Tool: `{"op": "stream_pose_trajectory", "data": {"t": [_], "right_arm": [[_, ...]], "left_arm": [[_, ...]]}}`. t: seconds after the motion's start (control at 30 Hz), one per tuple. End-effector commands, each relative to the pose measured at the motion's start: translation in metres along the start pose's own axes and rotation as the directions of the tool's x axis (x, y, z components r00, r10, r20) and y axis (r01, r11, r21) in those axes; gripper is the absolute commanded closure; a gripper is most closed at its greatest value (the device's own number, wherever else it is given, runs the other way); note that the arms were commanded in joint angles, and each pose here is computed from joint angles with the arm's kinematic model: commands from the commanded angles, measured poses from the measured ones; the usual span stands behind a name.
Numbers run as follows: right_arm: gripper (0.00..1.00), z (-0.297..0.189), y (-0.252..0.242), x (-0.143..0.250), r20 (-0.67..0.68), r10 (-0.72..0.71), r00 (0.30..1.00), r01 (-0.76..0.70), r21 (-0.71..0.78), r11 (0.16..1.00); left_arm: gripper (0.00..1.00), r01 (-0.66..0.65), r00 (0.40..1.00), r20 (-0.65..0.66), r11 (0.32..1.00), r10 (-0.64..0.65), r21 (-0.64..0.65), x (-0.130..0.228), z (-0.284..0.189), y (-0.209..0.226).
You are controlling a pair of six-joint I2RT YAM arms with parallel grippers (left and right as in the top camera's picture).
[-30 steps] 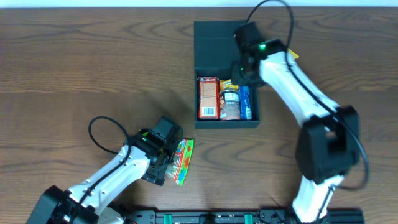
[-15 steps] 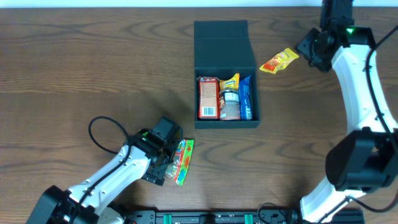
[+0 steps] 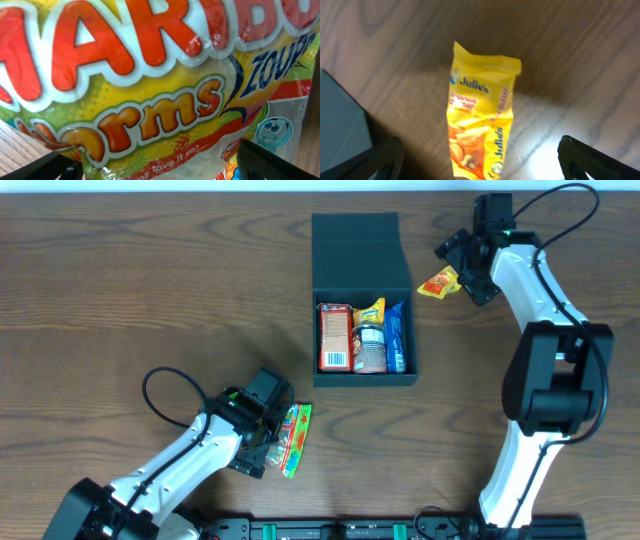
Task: Pack container
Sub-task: 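Grasp the yellow Julie's packet at top right with the right gripper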
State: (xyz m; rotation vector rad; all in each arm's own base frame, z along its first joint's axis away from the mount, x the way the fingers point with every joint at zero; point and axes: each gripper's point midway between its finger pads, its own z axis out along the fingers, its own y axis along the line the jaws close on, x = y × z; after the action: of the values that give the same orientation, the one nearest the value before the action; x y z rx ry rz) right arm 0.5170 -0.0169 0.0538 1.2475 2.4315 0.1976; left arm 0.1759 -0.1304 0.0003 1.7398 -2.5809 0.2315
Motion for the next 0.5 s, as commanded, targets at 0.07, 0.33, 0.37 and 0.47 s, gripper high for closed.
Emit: {"op": "stream_pose_trajectory", "data": {"t": [0.07, 0.33, 0.37, 0.47], "right_arm": [[0.01, 0.02, 0.007, 0.014, -0.011, 0.025, 1.0, -0.025, 0.001, 1.0], [0.01, 0.042, 0.0, 0.024, -0.027, 0.034, 0.999, -0.033, 0.036, 0.999], [0.01, 0.046, -0.002, 0.025, -0.029, 0.034, 0.999, -0.032, 0.045, 0.998], [0.01, 0.052, -0.008, 0.027, -0.025, 0.032, 0.999, -0.03, 0.069, 0.997]], "left_arm": [[0.05, 0.008, 1.0, 0.012, 1.0, -0.007, -0.018, -0.003, 0.003, 0.004], [0.05, 0.008, 1.0, 0.012, 1.0, -0.007, -0.018, -0.003, 0.003, 0.004], [0.05, 0.007, 1.0, 0.012, 1.0, -0.007, -0.018, -0.003, 0.003, 0.004], [0.05, 0.007, 1.0, 0.012, 1.0, -0.007, -0.018, -0.003, 0.003, 0.004]]}}
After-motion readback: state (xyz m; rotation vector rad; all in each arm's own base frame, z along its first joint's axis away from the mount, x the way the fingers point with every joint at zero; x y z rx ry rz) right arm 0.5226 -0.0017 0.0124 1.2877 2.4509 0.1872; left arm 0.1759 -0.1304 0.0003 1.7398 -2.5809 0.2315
